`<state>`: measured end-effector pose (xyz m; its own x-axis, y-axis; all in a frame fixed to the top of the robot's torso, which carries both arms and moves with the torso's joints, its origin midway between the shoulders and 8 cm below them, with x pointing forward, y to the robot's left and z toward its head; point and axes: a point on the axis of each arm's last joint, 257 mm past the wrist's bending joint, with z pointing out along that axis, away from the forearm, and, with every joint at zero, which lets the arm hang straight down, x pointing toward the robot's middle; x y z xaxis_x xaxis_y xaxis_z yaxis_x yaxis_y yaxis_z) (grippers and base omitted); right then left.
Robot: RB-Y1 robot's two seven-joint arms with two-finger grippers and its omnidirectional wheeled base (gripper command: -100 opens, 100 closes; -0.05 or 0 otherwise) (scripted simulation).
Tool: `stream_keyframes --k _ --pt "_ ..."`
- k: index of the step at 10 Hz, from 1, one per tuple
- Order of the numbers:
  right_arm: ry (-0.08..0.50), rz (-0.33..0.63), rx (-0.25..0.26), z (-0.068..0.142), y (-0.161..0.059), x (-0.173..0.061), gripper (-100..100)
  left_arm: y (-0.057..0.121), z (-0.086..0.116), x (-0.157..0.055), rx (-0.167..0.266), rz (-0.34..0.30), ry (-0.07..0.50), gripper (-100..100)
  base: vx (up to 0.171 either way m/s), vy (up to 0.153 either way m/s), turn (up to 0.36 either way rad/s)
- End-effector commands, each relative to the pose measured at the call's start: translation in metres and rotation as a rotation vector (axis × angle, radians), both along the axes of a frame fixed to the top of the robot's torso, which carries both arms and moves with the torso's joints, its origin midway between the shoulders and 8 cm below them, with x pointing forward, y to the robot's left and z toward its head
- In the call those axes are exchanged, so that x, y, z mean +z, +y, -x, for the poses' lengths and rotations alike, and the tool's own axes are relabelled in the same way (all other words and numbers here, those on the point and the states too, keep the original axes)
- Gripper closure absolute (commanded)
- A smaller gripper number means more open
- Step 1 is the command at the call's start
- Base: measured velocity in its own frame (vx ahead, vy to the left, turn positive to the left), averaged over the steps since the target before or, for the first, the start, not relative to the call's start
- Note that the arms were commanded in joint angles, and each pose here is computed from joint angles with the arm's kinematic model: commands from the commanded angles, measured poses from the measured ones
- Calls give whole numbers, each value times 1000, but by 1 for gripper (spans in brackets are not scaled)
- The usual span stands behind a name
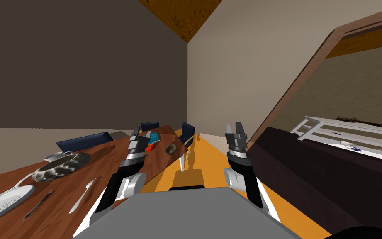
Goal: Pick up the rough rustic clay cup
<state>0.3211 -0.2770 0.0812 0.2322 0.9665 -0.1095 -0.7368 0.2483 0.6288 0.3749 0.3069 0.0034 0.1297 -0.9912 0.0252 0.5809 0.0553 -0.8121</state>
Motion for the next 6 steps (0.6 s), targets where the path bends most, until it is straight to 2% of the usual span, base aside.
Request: stream_keyframes --k 1,2,6 --pt "0 0 0 0 0 0 0 2 -9 -9 -14 5 46 -100 -42 -33 79" --pt "0 0 0 0 0 0 0 2 -11 -12 -14 7 58 -100 -27 -24 13" --pt "0 0 0 0 0 0 0 9 -29 -36 -37 24 172 -100 -17 -23 41"
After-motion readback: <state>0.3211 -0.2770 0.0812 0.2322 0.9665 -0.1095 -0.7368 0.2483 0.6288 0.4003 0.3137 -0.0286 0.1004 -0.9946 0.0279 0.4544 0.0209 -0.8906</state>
